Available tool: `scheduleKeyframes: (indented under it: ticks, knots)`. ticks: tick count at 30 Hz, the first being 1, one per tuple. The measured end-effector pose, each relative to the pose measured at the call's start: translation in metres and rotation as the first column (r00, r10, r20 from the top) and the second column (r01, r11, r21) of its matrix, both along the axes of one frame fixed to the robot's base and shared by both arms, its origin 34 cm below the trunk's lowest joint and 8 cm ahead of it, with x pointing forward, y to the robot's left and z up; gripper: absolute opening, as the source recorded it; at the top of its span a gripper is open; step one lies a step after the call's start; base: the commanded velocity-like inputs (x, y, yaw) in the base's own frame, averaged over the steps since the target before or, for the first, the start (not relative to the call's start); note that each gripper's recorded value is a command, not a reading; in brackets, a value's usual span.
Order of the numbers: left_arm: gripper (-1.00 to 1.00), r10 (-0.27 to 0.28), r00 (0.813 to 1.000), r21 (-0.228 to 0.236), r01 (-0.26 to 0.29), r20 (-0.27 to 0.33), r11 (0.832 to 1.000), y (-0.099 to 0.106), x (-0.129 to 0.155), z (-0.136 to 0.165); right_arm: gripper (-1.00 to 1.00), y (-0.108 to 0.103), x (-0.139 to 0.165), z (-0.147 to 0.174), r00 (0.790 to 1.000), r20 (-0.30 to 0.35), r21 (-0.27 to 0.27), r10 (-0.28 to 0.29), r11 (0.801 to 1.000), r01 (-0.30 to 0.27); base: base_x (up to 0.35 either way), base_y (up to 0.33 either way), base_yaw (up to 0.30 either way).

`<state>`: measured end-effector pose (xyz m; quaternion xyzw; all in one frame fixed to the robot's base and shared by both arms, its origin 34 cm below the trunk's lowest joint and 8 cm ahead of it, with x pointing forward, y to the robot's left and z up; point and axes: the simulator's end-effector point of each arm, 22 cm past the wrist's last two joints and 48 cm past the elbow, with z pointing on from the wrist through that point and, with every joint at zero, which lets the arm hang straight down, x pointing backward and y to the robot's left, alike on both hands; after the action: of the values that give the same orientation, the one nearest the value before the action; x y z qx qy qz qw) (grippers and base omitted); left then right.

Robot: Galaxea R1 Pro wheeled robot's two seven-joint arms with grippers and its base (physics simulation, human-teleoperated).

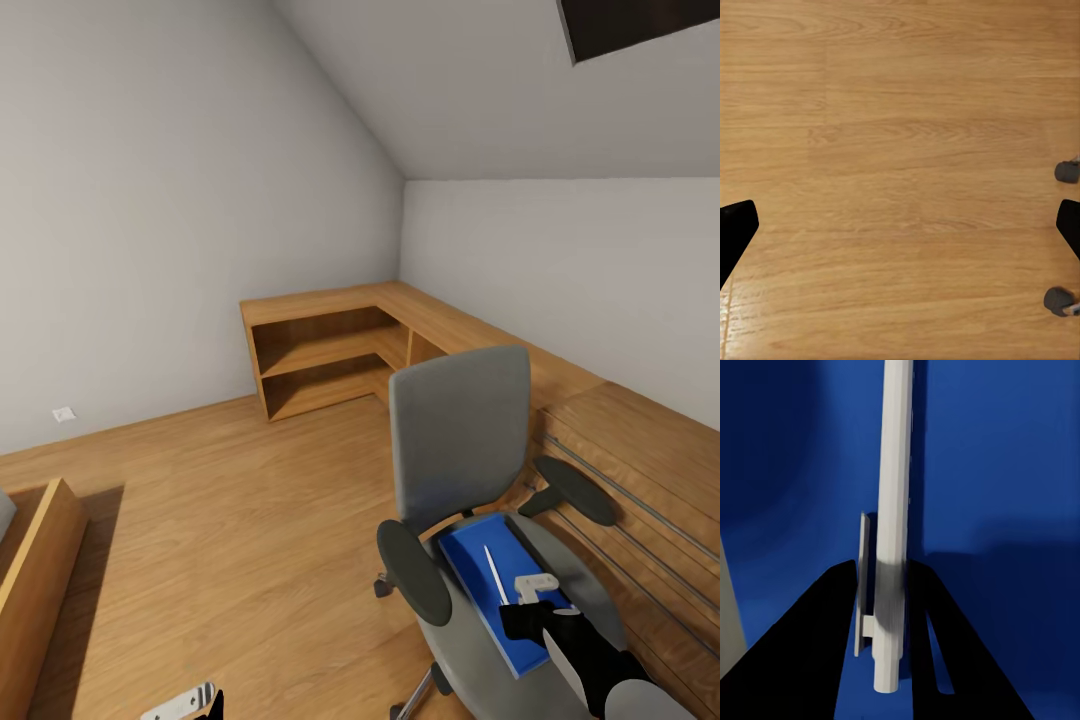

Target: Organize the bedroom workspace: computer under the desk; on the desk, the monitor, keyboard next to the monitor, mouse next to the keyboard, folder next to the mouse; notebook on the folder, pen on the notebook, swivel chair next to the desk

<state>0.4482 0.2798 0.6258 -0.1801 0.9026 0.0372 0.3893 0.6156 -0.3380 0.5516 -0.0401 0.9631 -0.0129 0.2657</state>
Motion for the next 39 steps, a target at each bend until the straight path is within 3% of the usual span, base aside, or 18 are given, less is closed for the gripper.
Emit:
scheduleKeyframes:
  ticks: [17,22,29,39]
  knots:
    - [1.00,0.005,1.000,0.004,-0.005,-0.017,1.000,0.003,-0.004,0.012,-1.00,-0.001,0.003,0.020,1.000,0.008,-0.001,0.001,1.000,-0.001,0.000,0.000,0.000]
    - [1.00,0.011,0.997,0.017,-0.009,-0.072,1.000,0.006,-0.021,0.003,-1.00,-0.004,0.037,0.059,0.994,0.106,-0.005,-0.001,1.000,0.002,0.000,0.000,0.000]
    - [1.00,0.012,0.995,0.019,-0.011,-0.102,1.000,0.005,-0.030,0.005,-1.00,-0.030,0.081,0.129,0.958,0.273,0.019,-0.092,0.996,0.090,-0.163,0.000,0.000]
    - [1.00,0.010,0.994,0.018,-0.008,-0.113,1.000,0.004,-0.033,0.017,-1.00,-0.046,0.069,0.177,0.930,0.331,0.050,-0.159,0.987,0.151,-0.325,0.000,0.000]
